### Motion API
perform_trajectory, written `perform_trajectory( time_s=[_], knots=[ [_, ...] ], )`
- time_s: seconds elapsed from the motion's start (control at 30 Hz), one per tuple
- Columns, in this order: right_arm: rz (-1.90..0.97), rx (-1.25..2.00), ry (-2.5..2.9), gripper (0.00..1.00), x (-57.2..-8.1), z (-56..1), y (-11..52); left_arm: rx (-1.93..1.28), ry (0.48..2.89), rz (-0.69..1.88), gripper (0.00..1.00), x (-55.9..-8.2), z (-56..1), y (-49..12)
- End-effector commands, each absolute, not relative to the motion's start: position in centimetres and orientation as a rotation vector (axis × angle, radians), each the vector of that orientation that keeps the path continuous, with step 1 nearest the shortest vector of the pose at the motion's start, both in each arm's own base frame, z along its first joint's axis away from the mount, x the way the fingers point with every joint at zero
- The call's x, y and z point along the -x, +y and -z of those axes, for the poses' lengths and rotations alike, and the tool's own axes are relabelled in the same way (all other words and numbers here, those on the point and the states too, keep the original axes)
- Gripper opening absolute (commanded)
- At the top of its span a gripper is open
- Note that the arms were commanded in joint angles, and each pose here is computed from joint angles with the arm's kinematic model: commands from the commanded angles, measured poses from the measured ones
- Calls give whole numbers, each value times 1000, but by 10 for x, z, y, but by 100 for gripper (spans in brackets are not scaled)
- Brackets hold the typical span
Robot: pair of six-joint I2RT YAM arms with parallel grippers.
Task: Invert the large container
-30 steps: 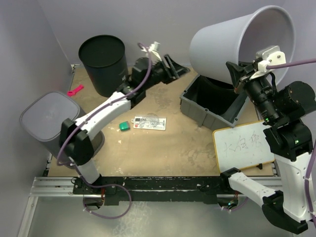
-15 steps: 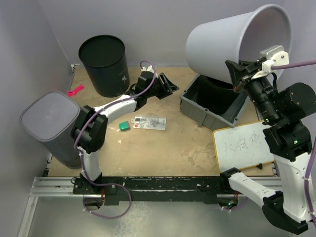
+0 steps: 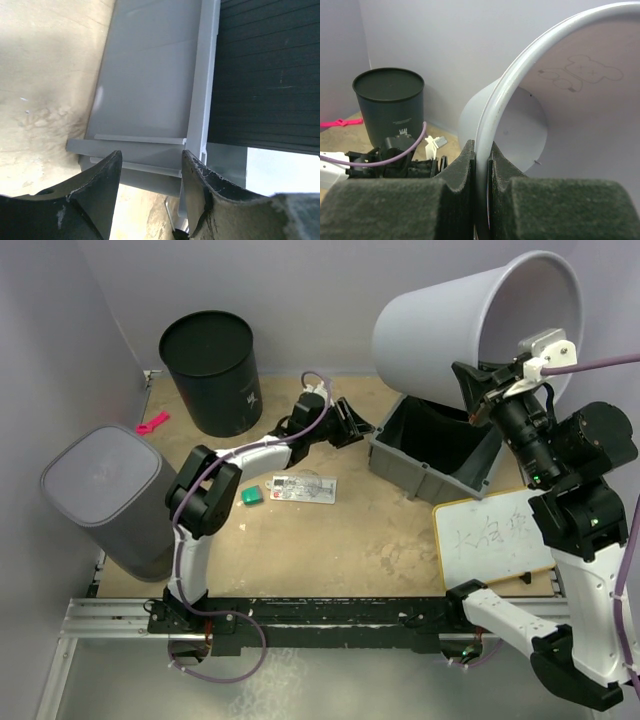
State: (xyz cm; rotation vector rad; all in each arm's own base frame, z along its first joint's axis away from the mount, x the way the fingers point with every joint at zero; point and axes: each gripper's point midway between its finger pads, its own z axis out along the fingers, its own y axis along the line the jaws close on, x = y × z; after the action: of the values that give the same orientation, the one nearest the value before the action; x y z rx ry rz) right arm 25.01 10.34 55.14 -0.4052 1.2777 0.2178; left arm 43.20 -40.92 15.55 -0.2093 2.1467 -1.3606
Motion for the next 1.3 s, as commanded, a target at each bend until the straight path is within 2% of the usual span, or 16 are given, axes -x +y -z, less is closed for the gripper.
perform_trajectory(
  time_s=[0.0, 0.23, 0.5, 0.7, 0.9, 1.1, 1.27],
  knots=[
    [-225, 398, 1120, 0, -238, -590, 104, 20, 2086, 1525, 48, -389, -187, -453],
    [-243, 407, 1139, 0, -245, -583, 109, -52, 2122, 1516, 47, -358, -186, -473],
    [-285, 417, 1191, 0, -256, -567, 119, -25, 2099, 1357, 47, -374, -212, -431],
    [-319, 423, 1210, 0, -262, -560, 126, 8, 2122, 1147, 47, -375, -219, -367],
    [-468, 498, 1188, 0, -268, -563, 158, 179, 2116, 916, 48, -375, -230, -270],
    [-675, 540, 1207, 0, -293, -549, 200, 354, 1985, 719, 48, -366, -282, -174],
    [-875, 522, 1197, 0, -315, -534, 236, 464, 1854, 590, 48, -350, -324, -130]
  ],
)
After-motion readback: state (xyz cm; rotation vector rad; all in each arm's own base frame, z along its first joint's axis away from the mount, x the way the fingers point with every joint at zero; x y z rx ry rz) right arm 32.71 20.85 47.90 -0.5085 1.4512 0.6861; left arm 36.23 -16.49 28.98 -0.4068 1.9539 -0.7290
